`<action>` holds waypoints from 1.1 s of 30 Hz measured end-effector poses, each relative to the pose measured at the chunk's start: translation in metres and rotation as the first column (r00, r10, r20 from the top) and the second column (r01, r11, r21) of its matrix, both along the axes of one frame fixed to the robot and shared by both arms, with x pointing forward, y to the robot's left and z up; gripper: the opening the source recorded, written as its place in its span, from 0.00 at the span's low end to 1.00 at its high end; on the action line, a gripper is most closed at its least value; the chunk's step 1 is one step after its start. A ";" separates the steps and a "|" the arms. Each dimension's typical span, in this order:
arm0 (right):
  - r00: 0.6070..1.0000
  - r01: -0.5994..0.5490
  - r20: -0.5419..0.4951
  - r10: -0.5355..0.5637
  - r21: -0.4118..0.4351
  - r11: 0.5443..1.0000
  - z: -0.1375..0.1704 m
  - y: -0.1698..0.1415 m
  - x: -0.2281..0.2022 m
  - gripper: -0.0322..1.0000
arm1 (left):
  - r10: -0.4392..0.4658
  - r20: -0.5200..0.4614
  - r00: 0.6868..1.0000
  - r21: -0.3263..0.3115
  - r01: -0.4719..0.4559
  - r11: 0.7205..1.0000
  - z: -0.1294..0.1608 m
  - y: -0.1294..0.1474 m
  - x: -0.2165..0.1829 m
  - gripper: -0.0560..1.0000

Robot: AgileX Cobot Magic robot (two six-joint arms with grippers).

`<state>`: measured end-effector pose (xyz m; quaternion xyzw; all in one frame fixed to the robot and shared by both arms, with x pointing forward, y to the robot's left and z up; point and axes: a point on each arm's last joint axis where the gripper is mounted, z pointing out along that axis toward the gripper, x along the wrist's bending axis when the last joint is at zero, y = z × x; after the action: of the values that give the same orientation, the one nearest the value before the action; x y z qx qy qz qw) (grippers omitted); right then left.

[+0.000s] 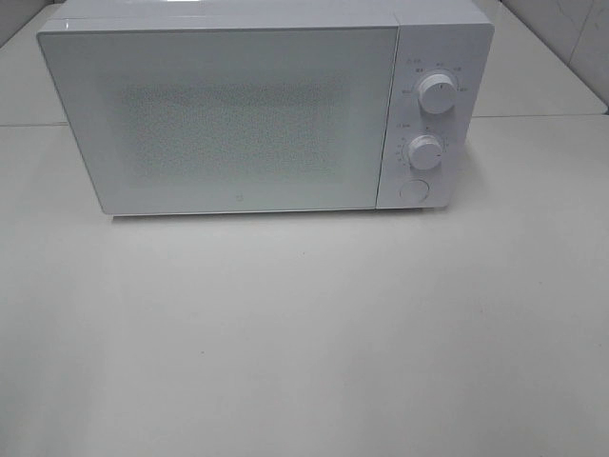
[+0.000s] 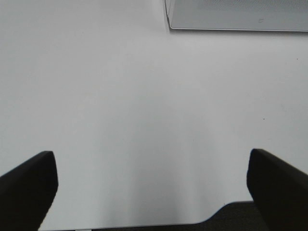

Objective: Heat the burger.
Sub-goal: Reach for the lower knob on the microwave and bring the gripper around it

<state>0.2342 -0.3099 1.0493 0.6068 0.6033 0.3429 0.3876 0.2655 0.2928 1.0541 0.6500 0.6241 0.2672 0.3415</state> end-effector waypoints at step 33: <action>1.000 0.000 0.000 0.000 0.000 1.000 0.000 0.000 0.000 0.77 | 0.001 0.215 0.977 -0.008 0.001 1.000 0.002 0.001 -0.035 0.99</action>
<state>0.2342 -0.3099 1.0493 0.6068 0.6033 0.3429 0.3876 0.2307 0.2939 1.0560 0.6159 0.5846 0.3336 0.4095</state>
